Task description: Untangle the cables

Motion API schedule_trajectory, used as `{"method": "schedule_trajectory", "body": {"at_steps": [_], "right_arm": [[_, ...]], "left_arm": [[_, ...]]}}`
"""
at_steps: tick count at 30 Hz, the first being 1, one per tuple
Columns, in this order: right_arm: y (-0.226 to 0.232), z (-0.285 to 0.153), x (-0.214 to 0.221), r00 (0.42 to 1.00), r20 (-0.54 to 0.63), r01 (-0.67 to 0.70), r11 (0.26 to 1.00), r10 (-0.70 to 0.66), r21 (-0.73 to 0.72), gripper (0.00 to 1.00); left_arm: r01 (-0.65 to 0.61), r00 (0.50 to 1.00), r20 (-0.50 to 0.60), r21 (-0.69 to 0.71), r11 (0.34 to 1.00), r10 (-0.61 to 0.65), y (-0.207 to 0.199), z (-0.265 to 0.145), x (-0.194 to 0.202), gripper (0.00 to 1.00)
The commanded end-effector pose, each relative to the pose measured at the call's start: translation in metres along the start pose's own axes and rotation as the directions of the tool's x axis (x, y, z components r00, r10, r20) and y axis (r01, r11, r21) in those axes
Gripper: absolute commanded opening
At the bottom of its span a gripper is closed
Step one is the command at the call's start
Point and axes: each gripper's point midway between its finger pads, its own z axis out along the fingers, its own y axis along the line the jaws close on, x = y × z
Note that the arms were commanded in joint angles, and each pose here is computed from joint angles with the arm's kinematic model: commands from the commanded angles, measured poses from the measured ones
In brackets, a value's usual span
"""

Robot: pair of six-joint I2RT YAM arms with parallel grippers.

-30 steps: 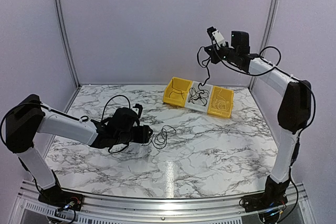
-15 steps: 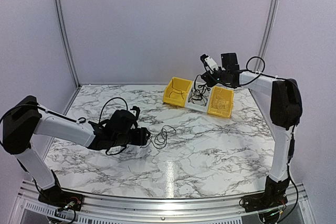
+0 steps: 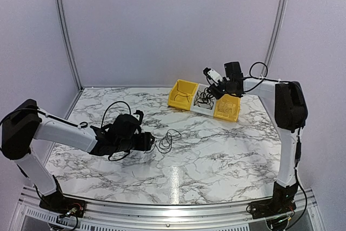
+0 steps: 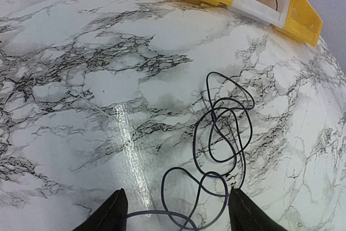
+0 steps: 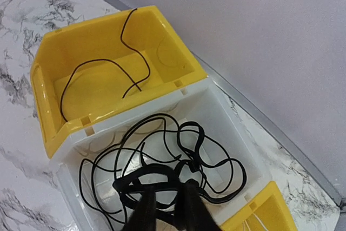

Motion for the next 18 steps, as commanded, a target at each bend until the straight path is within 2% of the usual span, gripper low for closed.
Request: {"method": "schedule_trajectory", "body": {"at_steps": [1, 5, 10, 12, 16, 18], "right_arm": [[0.003, -0.026, -0.007, 0.990, -0.062, 0.122, 0.992, -0.123, -0.019, 0.38], [0.002, -0.065, -0.006, 0.981, -0.132, 0.136, 0.990, -0.140, -0.036, 0.49], [0.023, -0.102, 0.000, 0.973, -0.151, 0.162, 0.981, -0.177, -0.109, 0.51], [0.047, -0.113, -0.001, 0.970, -0.113, 0.196, 0.965, -0.217, -0.175, 0.49], [0.126, -0.127, -0.001, 0.937, 0.002, 0.334, 0.893, -0.349, -0.302, 0.46], [0.164, -0.132, -0.003, 0.929, 0.071, 0.363, 0.855, -0.364, -0.372, 0.45]], "left_arm": [[-0.016, 1.000, 0.012, 0.005, 1.000, 0.016, -0.002, -0.012, -0.007, 0.67], [-0.017, 0.999, 0.028, 0.007, 1.000, 0.016, -0.005, -0.022, -0.017, 0.67], [-0.033, 0.999, 0.000, 0.005, 0.999, 0.033, -0.007, -0.029, -0.020, 0.68], [-0.033, 0.999, -0.019, 0.011, 0.999, 0.033, -0.008, -0.030, -0.017, 0.67], [-0.011, 0.998, -0.062, 0.030, 0.999, 0.013, -0.010, -0.031, -0.008, 0.67], [0.017, 0.997, -0.079, 0.038, 0.999, -0.014, -0.012, -0.031, -0.005, 0.66]]}}
